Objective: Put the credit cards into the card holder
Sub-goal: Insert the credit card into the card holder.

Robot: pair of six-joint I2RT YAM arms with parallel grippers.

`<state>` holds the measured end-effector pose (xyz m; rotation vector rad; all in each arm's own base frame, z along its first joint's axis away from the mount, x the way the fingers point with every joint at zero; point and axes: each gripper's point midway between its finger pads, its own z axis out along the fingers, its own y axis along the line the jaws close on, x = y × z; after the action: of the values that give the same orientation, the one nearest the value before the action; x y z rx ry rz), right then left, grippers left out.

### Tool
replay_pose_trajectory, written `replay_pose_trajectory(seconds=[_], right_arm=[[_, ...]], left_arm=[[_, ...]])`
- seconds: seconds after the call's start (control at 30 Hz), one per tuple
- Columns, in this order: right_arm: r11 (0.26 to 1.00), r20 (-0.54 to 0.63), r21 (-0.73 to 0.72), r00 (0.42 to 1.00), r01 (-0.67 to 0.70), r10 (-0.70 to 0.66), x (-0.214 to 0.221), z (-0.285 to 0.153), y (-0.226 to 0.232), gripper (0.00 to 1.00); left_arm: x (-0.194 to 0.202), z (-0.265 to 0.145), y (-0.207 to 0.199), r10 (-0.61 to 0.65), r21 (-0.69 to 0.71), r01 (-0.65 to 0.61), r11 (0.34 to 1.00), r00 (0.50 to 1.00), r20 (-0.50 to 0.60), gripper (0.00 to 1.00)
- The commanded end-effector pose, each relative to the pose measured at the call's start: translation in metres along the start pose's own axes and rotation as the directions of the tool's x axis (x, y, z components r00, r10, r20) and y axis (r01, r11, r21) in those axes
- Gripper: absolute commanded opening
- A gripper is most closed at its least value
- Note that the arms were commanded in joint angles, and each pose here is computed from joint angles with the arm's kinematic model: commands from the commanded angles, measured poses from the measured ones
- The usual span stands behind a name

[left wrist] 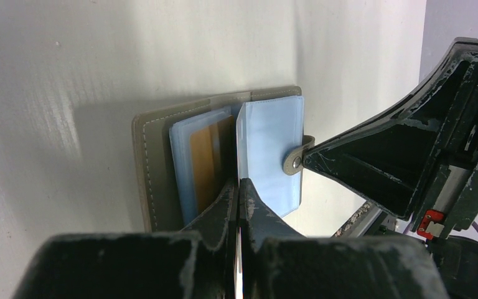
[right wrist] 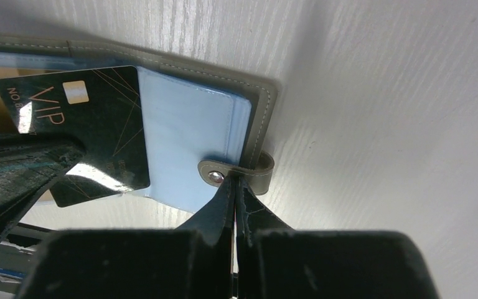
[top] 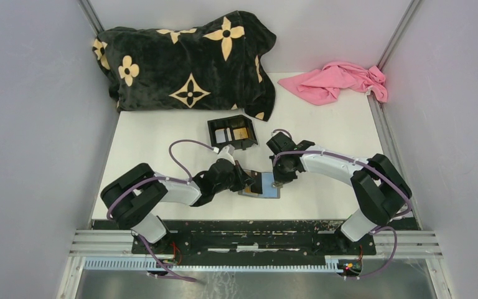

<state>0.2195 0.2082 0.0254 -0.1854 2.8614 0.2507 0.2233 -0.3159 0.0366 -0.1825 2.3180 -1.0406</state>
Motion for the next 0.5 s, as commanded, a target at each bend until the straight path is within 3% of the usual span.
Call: replay_pose_trajectory(seconds=[0.0,0.13,0.33,0.47], right_arm=[[0.998,0.033,0.052,0.999,0.032,-0.034,-0.006,-0.009,-0.009,0.01],[0.998,0.078,0.047,0.996,0.046,-0.049,-0.019,-0.026,-0.005,0.01],[0.997,0.094,0.033,0.993,0.064,-0.067,-0.021,-0.039,0.003,0.12],[0.997,0.083,0.023,0.994,0.073,-0.074,-0.013,-0.038,0.008,0.14]], left_arm=[[-0.001,0.004,0.009,0.079,-0.014,-0.079,0.997,0.997,0.022,0.03],[0.001,0.004,0.012,0.095,-0.021,-0.095,0.995,0.995,0.016,0.03],[0.005,0.007,0.016,0.111,-0.028,-0.111,0.993,0.994,-0.002,0.03],[0.008,0.009,0.018,0.113,-0.032,-0.113,0.993,0.994,-0.010,0.03]])
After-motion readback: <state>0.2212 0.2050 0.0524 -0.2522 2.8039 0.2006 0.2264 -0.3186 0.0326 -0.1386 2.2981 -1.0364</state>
